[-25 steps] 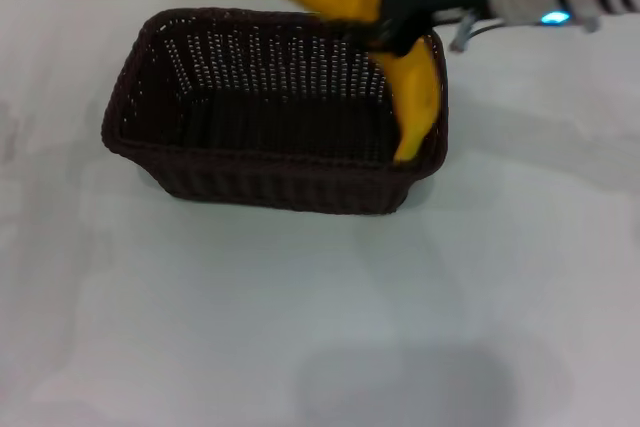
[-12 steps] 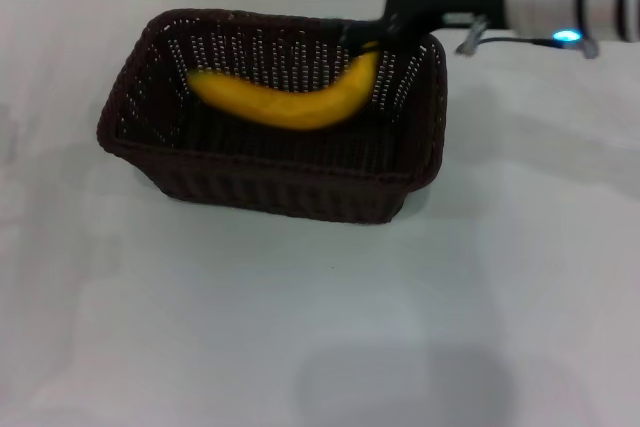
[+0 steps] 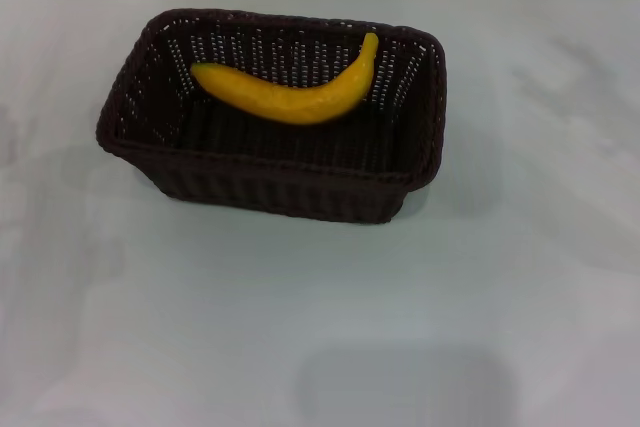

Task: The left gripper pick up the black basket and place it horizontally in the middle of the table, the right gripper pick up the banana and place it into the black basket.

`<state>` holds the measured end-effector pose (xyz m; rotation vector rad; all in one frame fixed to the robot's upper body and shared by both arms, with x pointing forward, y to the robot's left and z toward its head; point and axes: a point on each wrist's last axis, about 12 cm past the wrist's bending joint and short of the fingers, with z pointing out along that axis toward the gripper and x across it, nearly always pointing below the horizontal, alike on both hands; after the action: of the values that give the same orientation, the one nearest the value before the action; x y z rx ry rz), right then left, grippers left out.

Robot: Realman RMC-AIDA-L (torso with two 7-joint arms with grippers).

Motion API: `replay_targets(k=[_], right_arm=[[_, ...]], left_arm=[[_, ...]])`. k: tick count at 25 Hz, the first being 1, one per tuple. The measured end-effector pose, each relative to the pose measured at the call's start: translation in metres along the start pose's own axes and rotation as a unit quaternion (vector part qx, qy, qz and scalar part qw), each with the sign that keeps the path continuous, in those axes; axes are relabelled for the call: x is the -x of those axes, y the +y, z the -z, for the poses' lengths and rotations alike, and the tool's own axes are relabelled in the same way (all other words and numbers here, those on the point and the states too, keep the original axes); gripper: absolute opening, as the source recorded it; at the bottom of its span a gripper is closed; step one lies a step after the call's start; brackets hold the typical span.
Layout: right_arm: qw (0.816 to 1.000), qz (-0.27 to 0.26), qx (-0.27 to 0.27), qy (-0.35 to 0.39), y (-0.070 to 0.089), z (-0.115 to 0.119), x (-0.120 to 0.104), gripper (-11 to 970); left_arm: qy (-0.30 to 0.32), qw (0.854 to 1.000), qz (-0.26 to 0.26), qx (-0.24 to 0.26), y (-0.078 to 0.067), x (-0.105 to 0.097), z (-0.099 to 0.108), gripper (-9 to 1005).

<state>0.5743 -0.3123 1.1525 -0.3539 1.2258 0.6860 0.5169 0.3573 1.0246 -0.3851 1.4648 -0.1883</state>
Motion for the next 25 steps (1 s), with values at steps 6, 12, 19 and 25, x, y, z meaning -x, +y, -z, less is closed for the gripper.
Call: replay_targets(k=[6,12,19,25], right_arm=[[0.981,0.071,-0.175,-0.047,-0.018,0.076,-0.030,871],[0.941,0.172,-0.286,0.048,-0.019,0.102,-0.065,871],[0.935,0.160,-0.301,0.094,-0.023,0.101,-0.077,871],[0.934,0.160,-0.306,0.090,-0.024,0.101,-0.076,871]], left_arm=[[0.001,1.000,-0.001,-0.005,-0.002,0.000,-0.002,664],[0.002,1.000,-0.004,-0.013,-0.005,0.000,-0.005,667],[0.002,1.000,-0.018,-0.015,-0.006,0.001,-0.006,705],[0.000,1.000,-0.019,-0.012,-0.006,0.000,-0.005,880]])
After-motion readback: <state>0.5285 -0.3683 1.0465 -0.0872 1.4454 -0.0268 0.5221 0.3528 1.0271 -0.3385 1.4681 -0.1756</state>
